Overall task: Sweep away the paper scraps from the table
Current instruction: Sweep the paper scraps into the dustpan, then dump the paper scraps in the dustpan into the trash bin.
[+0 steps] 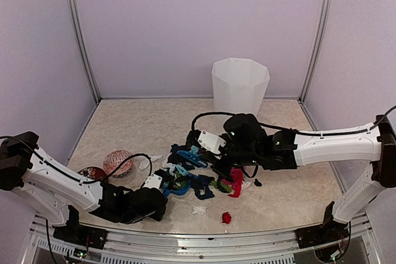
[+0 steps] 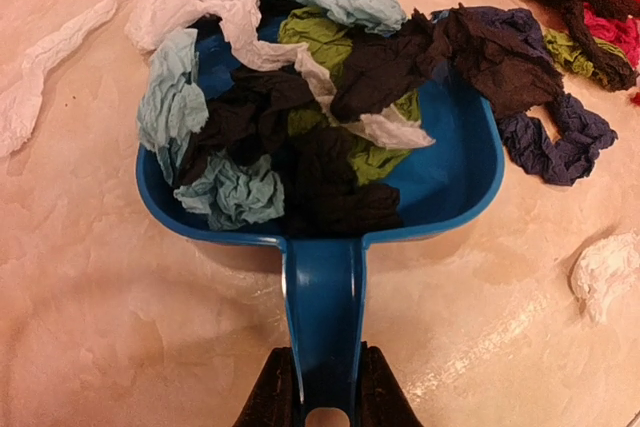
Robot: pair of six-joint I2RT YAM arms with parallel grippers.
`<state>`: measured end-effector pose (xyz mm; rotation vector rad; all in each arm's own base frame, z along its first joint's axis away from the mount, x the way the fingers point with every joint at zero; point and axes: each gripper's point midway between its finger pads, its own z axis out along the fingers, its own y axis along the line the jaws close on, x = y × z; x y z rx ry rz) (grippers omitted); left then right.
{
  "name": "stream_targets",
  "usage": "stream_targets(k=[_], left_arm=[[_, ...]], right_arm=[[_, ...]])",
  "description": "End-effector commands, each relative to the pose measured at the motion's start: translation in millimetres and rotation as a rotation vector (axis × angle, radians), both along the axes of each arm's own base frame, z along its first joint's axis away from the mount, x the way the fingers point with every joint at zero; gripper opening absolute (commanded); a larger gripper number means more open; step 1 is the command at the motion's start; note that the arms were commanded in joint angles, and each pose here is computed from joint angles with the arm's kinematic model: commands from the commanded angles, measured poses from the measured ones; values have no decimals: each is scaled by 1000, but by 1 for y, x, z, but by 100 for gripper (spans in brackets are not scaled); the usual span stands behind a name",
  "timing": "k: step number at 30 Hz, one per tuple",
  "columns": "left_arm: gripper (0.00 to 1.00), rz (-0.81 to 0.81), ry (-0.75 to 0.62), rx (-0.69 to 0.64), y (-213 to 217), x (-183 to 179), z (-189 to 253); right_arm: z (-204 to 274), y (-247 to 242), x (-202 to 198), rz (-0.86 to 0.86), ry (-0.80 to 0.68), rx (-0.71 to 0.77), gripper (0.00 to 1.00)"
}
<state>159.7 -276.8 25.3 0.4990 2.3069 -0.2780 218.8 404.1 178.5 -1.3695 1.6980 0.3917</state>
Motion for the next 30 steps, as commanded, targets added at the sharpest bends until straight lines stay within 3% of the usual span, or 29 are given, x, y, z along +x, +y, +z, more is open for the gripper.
stream_targets(k=[1, 15, 30], left_arm=[[0, -5, -60, 0, -1, 3, 2], [0, 30, -189, 12, -3, 16, 18], [0, 20, -286, 4, -16, 25, 77]], right_arm=[[16, -22, 11, -124, -63, 15, 0], [51, -75, 10, -277, -79, 155, 0], [49, -120, 24, -444, -75, 234, 0]])
